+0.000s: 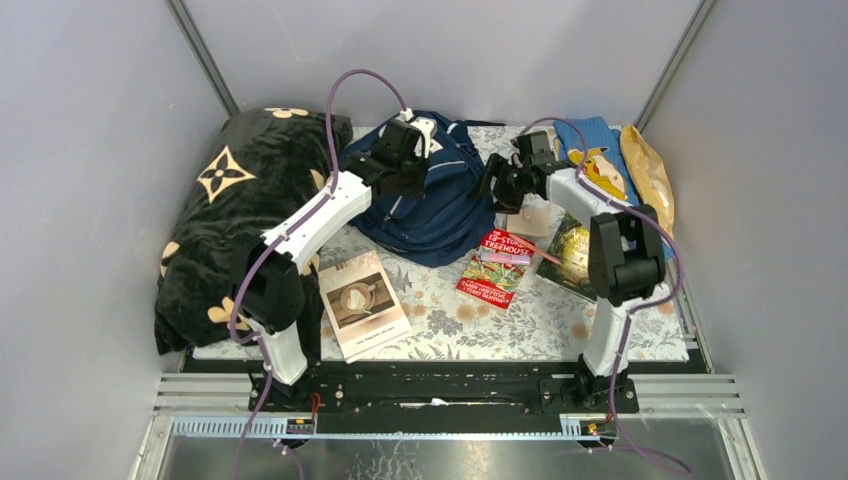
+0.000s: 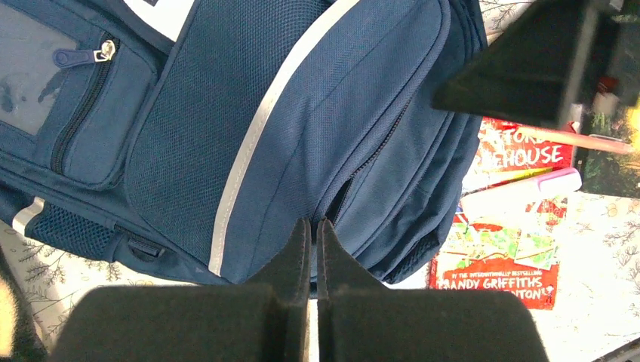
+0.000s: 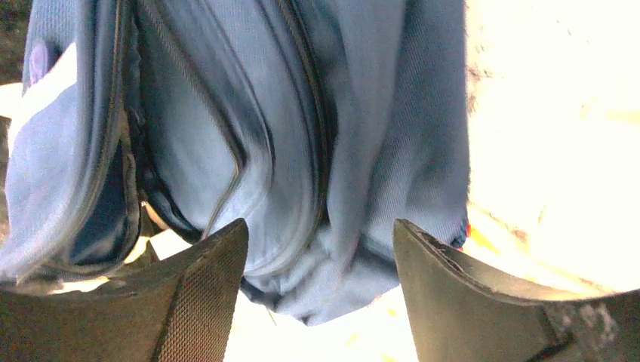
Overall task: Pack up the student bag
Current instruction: Adjust the student bag at the center of the board.
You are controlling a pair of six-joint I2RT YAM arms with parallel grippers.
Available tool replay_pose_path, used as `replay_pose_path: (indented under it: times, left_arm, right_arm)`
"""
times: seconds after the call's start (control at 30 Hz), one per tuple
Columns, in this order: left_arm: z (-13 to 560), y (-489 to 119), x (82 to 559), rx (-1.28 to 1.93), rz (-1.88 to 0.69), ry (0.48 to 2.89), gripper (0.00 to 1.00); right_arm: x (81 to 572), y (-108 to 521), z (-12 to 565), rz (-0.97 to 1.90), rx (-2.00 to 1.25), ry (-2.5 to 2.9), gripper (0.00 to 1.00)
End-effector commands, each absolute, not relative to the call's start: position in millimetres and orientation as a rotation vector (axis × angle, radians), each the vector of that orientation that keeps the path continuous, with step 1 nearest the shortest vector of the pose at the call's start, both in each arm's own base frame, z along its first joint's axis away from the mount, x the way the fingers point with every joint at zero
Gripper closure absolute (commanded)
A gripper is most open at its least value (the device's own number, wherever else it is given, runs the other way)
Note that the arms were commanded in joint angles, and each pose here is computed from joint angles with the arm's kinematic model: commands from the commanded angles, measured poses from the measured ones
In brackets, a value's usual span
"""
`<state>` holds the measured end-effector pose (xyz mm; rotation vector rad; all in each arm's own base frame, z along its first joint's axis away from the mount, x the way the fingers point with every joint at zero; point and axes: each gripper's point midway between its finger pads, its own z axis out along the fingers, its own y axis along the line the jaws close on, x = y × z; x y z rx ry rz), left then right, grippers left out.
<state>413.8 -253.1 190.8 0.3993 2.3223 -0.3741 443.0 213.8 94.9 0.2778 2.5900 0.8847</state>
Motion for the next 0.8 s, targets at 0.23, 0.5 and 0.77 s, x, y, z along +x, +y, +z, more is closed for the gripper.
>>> replay_pose_path:
  times: [0.23, 0.5, 0.77]
  left_arm:
    - [216, -266, 429, 0.444, -0.406, 2.213, 1.00]
    - [203, -269, 422, 0.529, -0.429, 2.206, 1.00]
    - [191, -269, 417, 0.577, -0.438, 2.180, 1.00]
  right_arm:
    - [423, 225, 186, 1.116, 0.443, 2.122, 0.23]
    - [441, 281, 207, 1.393, 0.511, 2.064, 0.21]
    - [470, 308, 194, 1.461, 0.572, 2.061, 0.39]
